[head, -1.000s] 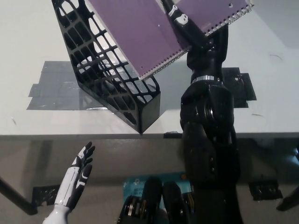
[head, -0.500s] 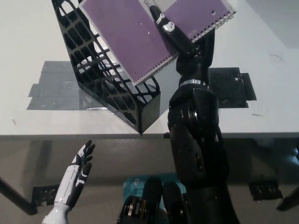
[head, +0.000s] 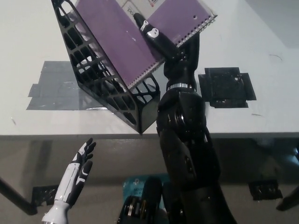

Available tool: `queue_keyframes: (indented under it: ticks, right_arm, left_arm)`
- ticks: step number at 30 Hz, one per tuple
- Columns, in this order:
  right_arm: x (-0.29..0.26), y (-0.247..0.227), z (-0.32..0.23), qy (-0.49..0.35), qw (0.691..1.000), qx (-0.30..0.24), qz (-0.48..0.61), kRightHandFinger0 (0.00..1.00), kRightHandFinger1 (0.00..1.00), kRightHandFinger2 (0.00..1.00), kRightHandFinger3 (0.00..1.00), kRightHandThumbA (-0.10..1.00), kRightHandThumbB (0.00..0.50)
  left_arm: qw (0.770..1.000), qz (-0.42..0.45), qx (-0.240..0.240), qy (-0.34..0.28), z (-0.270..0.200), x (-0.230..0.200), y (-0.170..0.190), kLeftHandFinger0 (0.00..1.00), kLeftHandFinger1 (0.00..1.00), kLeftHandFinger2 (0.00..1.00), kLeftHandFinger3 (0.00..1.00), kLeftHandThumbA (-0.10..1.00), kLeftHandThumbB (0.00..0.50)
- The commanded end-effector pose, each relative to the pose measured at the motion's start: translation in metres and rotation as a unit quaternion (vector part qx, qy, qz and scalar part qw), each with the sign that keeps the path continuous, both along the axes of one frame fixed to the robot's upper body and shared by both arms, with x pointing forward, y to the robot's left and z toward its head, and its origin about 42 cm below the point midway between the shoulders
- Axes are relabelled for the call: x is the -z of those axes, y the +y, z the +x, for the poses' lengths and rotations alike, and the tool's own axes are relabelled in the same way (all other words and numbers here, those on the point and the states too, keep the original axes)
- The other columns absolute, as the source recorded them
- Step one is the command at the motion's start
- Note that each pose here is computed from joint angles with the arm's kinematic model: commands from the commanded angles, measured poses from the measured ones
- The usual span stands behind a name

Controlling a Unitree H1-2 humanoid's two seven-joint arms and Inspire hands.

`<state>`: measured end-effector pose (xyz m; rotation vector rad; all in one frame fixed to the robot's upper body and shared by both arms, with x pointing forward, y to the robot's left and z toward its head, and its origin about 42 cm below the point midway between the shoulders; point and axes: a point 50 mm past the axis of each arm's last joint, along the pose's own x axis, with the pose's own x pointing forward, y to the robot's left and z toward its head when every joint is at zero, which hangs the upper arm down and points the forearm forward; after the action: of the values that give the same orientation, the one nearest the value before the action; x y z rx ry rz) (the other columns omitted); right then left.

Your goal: A person hands a notebook to the robot and the robot grabs it with its right hand and places it in the magazine stand kept in the centre of the desk infront of it.

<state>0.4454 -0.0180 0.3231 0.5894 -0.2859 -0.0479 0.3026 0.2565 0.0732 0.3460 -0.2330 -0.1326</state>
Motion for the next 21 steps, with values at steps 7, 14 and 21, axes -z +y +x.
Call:
queue_keyframes:
  ticks: [7,14,21]
  right_arm:
    - [-0.024,0.025,0.001,-0.140,0.961,0.023,-0.236,0.77,0.70,0.93,0.94,0.95,0.184]
    - [-0.022,0.021,0.000,-0.171,0.944,0.026,-0.281,1.00,1.00,1.00,1.00,0.91,0.262]
    - [-0.025,0.016,-0.002,-0.192,0.935,0.023,-0.298,1.00,1.00,1.00,1.00,1.00,0.235]
  left_arm:
    - [0.999,0.009,0.010,-0.042,0.011,-0.017,0.001,0.98,1.00,1.00,1.00,1.00,0.491]
    - [0.999,0.008,0.013,-0.044,0.015,-0.019,0.000,0.97,1.00,1.00,1.00,1.00,0.496]
    - [0.999,0.009,0.016,-0.047,0.019,-0.022,0.000,0.96,1.00,1.00,1.00,1.00,0.499]
